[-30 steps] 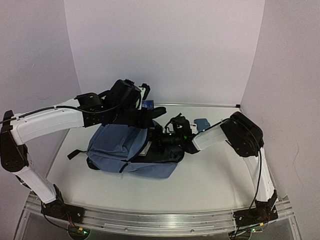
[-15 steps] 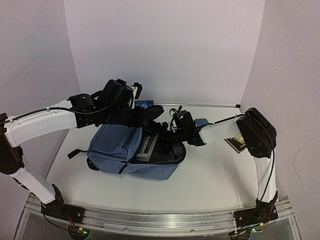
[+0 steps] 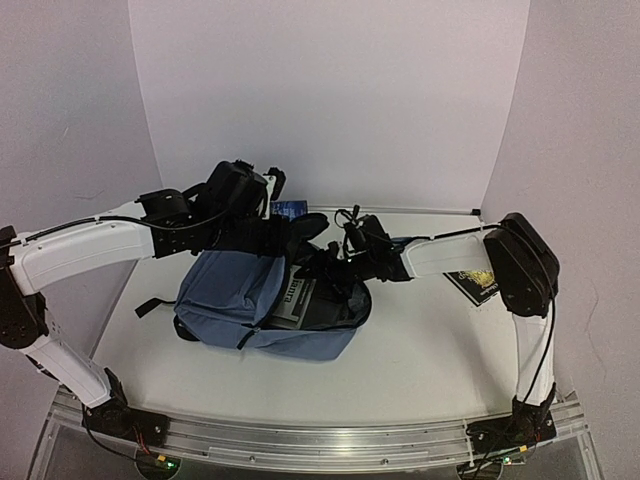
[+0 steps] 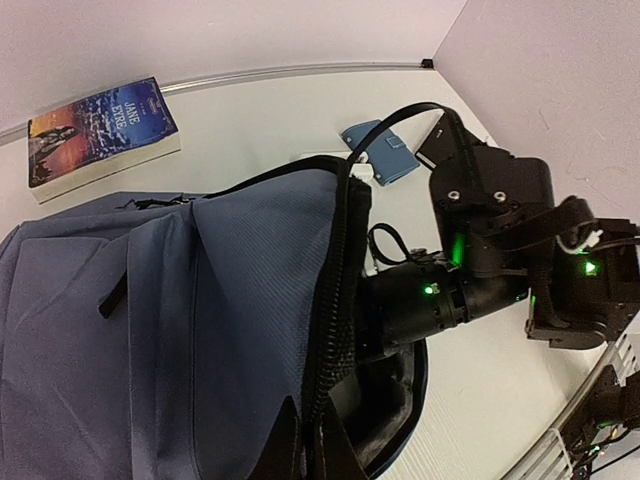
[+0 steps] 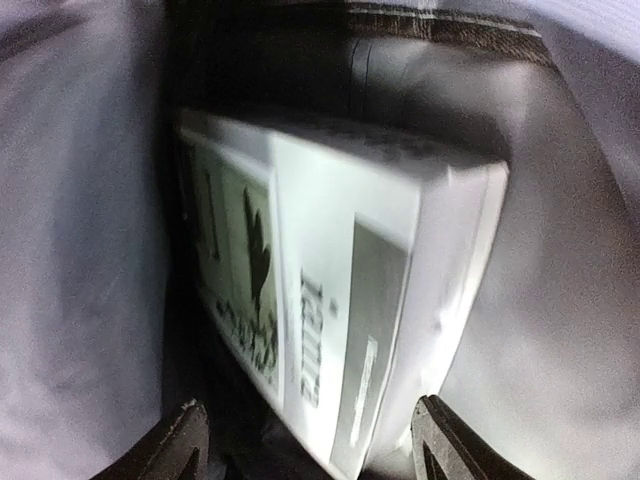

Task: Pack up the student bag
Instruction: Place the book in the student bag.

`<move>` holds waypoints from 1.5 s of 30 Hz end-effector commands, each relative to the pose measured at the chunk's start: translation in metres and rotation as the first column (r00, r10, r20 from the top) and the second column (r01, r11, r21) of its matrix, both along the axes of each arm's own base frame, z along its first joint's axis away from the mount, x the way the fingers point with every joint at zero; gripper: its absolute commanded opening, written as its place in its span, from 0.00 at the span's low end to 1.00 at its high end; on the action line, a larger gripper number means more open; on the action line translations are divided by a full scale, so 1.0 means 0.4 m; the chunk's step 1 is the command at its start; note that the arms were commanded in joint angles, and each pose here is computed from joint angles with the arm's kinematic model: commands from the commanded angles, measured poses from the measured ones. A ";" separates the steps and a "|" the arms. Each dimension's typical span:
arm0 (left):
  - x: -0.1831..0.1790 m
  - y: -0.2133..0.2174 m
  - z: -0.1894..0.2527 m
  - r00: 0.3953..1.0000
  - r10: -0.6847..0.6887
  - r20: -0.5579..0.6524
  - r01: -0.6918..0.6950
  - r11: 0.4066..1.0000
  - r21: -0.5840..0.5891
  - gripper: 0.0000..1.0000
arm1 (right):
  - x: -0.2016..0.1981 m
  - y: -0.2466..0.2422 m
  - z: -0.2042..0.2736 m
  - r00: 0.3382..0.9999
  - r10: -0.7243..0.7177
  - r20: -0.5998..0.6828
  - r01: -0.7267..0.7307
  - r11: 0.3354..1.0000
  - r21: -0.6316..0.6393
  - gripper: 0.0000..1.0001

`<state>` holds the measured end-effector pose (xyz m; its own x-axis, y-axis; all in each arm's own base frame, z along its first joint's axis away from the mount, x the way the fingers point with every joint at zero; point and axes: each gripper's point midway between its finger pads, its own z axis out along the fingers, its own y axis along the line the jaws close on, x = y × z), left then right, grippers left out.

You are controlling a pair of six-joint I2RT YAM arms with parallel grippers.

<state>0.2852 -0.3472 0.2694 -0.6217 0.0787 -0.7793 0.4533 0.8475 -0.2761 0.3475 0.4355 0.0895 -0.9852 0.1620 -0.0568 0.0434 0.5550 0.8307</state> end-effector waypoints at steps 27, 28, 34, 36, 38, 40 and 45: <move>-0.012 0.107 -0.099 0.993 0.068 -0.093 -0.066 0.998 0.018 0.03 | 0.050 -0.228 0.137 0.970 0.086 0.226 -0.069 0.994 -0.082 0.77; -0.016 0.098 -0.111 0.993 0.047 -0.105 -0.044 0.999 0.025 0.07 | 0.049 -0.252 0.138 0.967 0.089 0.237 -0.067 0.993 -0.099 0.78; -0.039 0.020 -0.148 0.980 -0.107 -0.167 0.108 0.994 0.001 0.55 | 0.087 -0.402 0.168 0.950 0.034 0.312 0.014 0.988 -0.152 0.81; -0.028 0.008 -0.127 0.982 -0.119 -0.144 0.119 0.993 -0.010 0.71 | 0.107 -0.439 0.187 0.940 0.012 0.342 0.044 0.987 -0.156 0.83; 0.001 0.008 -0.111 0.986 -0.109 -0.124 0.109 0.994 -0.014 0.86 | 0.123 -0.456 0.203 0.929 0.003 0.369 0.060 0.985 -0.160 0.85; 0.042 0.007 -0.095 0.987 -0.104 -0.120 0.102 0.994 -0.027 0.97 | 0.126 -0.455 0.208 0.925 0.011 0.380 0.053 0.986 -0.159 0.86; 0.128 -0.031 -0.104 0.976 -0.163 -0.142 0.156 0.986 -0.060 1.00 | 0.126 -0.439 0.166 0.947 0.022 0.320 0.026 0.989 -0.144 0.90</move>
